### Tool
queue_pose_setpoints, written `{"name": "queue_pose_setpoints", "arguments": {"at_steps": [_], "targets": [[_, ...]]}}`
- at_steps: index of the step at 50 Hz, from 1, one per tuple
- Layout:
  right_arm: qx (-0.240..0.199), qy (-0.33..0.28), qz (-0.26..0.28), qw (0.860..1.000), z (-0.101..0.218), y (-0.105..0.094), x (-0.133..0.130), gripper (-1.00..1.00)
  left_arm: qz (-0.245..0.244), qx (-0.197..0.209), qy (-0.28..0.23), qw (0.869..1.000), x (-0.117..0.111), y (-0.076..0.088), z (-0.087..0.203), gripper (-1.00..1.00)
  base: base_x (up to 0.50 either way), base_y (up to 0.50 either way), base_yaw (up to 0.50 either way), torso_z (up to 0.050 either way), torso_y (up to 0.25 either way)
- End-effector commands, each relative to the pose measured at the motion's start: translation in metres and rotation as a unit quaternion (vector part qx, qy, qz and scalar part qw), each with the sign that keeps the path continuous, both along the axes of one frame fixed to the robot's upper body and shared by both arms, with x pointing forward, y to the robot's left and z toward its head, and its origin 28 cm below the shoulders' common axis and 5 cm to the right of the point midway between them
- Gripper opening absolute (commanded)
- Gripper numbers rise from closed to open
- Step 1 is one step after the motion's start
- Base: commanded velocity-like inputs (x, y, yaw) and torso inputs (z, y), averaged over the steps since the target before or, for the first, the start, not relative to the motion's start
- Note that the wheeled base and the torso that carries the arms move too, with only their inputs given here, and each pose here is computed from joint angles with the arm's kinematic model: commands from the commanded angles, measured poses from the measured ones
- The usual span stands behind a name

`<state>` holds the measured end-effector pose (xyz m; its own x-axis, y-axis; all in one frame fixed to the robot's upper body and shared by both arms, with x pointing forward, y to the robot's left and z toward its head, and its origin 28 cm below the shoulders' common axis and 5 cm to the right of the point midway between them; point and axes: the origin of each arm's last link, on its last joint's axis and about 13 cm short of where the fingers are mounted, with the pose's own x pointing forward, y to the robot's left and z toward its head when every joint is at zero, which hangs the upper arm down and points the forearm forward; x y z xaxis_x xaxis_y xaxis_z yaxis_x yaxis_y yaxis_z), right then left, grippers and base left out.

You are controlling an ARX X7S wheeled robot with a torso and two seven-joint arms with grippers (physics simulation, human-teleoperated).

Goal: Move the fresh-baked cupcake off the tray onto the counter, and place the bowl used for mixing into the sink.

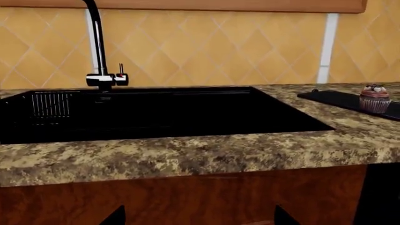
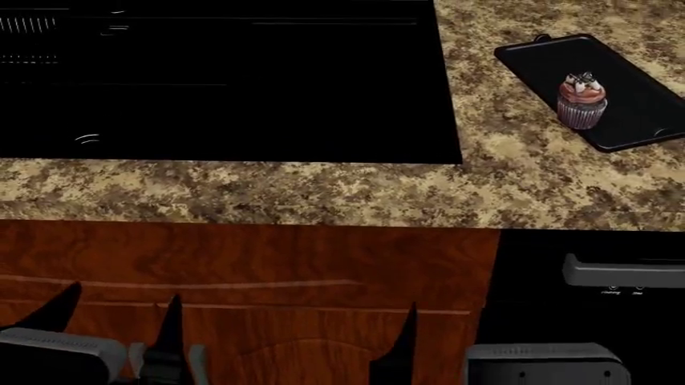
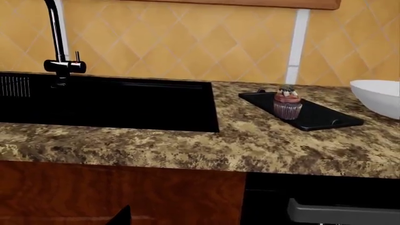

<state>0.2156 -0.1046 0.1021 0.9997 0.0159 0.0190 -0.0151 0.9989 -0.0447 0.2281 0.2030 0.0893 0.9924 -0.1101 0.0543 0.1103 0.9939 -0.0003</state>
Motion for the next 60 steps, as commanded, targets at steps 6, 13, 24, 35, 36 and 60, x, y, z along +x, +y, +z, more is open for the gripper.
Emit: {"name": "queue_pose_setpoints", "arguments": {"at_steps": [6, 13, 24, 35, 36, 60], "targets": [[0.008, -0.030, 0.012, 0.999, 0.036, -0.003, 0.001, 1.00, -0.005, -0.001, -0.030, 1.000, 0.008, 0.001, 0.044, 1.00, 0.00, 0.00, 0.00, 0.050, 0.000], [0.012, -0.039, 0.010, 0.999, 0.048, -0.005, 0.003, 1.00, -0.010, -0.005, -0.035, 0.999, 0.011, 0.000, 0.058, 1.00, 0.00, 0.00, 0.00, 0.050, 0.000], [0.007, -0.052, 0.008, 0.999, 0.070, -0.009, 0.008, 1.00, 0.003, -0.027, -0.026, 0.999, 0.031, 0.004, 0.084, 1.00, 0.00, 0.00, 0.00, 0.045, 0.000], [0.006, -0.052, 0.008, 0.999, 0.077, -0.011, 0.012, 1.00, 0.002, -0.018, -0.039, 0.999, 0.029, 0.003, 0.097, 1.00, 0.00, 0.00, 0.00, 0.000, 0.000], [0.006, -0.052, 0.008, 0.999, 0.077, -0.011, 0.012, 1.00, 0.002, -0.018, -0.039, 0.999, 0.029, 0.003, 0.097, 1.00, 0.00, 0.00, 0.00, 0.000, 0.000], [-0.009, -0.045, -0.018, 0.999, 0.000, -0.002, 0.013, 1.00, -0.022, -0.010, 0.019, 1.000, 0.043, -0.018, -0.016, 1.00, 0.00, -0.21, 0.00, 0.000, 0.000]]}}
